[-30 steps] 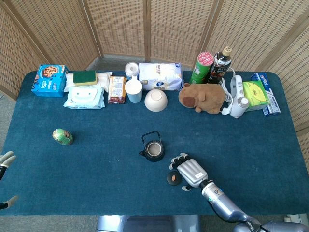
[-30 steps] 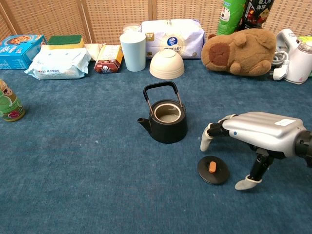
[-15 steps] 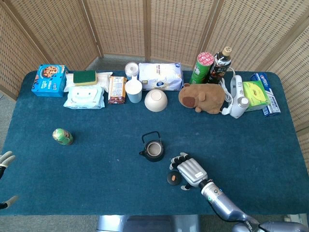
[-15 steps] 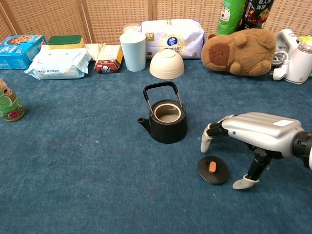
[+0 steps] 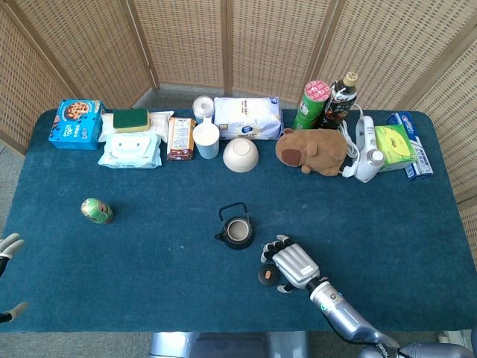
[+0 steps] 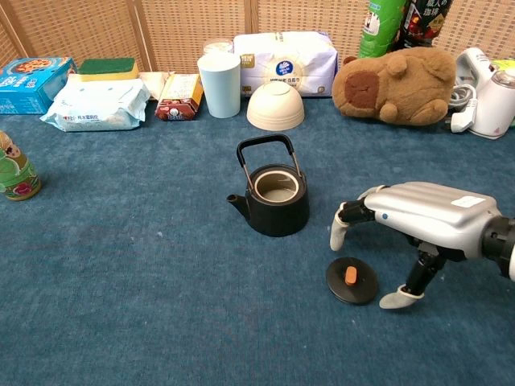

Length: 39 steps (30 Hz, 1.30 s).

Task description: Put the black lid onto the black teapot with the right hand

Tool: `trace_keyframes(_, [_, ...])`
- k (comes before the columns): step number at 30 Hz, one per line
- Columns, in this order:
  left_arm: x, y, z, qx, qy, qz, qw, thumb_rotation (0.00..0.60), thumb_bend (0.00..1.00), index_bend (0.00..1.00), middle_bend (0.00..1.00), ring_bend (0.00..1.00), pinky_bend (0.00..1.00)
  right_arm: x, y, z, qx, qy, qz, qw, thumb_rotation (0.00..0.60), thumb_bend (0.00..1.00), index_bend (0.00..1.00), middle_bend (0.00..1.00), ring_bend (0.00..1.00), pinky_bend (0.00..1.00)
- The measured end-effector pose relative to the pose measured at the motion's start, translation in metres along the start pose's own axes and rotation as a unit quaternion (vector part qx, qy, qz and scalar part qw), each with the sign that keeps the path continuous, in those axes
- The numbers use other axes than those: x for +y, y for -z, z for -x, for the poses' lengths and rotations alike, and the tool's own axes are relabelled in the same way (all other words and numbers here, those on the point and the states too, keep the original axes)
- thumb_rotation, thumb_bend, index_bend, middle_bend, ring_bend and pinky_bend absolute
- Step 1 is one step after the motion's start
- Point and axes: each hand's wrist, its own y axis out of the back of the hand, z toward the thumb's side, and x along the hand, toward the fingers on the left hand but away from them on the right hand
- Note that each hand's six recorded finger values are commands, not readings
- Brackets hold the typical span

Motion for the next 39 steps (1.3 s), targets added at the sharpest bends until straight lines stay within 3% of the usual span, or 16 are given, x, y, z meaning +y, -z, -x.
trace_keyframes(28, [0.0000, 0.0005, -0.0001, 0.002, 0.000, 0.000, 1.0000, 0.600, 0.08, 0.00, 0.00, 0.00, 0.10, -0.0063, -0.0038, 0.0053, 0.003, -0.001, 0.004, 1.0000, 0.600, 0.01, 0.37, 0.26, 0.24, 0.10])
trace_keyframes(39, [-0.0002, 0.0003, 0.0000, 0.001, 0.001, 0.001, 1.0000, 0.600, 0.08, 0.00, 0.00, 0.00, 0.10, -0.0075, -0.0050, 0.0077, 0.002, -0.007, 0.005, 1.0000, 0.600, 0.08, 0.39, 0.26, 0.24, 0.10])
